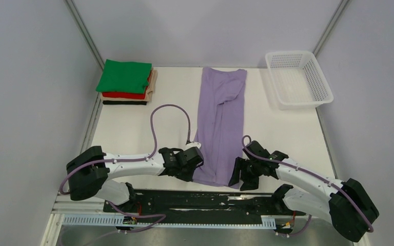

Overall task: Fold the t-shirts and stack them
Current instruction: Grab the bottom of the folded rectangular tshirt with both arms

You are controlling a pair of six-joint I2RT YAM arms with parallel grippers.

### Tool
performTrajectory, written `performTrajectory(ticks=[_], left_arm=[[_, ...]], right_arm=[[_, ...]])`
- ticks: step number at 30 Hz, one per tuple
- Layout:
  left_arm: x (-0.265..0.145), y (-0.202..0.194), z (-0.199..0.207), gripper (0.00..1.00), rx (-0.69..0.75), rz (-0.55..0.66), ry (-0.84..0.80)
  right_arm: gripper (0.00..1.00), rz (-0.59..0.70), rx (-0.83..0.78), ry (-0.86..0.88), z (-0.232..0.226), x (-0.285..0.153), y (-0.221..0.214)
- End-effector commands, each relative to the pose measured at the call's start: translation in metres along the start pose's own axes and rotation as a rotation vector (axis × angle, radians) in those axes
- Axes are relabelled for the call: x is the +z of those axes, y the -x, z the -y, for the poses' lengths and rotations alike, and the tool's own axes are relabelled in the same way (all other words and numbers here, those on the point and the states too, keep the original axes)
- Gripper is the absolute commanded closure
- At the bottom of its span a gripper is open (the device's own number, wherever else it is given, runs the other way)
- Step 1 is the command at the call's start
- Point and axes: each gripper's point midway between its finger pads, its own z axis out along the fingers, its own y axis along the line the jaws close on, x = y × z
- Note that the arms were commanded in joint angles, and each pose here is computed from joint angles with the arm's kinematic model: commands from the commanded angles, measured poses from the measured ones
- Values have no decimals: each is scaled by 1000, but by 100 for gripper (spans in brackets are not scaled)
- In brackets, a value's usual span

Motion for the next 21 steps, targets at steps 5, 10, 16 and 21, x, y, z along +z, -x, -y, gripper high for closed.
performTrajectory(ticks=[5,10,16,21], left_arm=[[-10,-4,-2,100,-72,36,-43],[-13,-17,-16,100,-104,52,-52],[-19,-25,-2,100,-127,57,-192],[-29,-29,4,100,-150,52,-257]], right_arm=[[68,-6,42,36,-7,14,0],[97,-39,51,35,0,17,-13],[100,-74,-24,109,-10,9,-32],[100,-75,-61,170,-20,2,-41]])
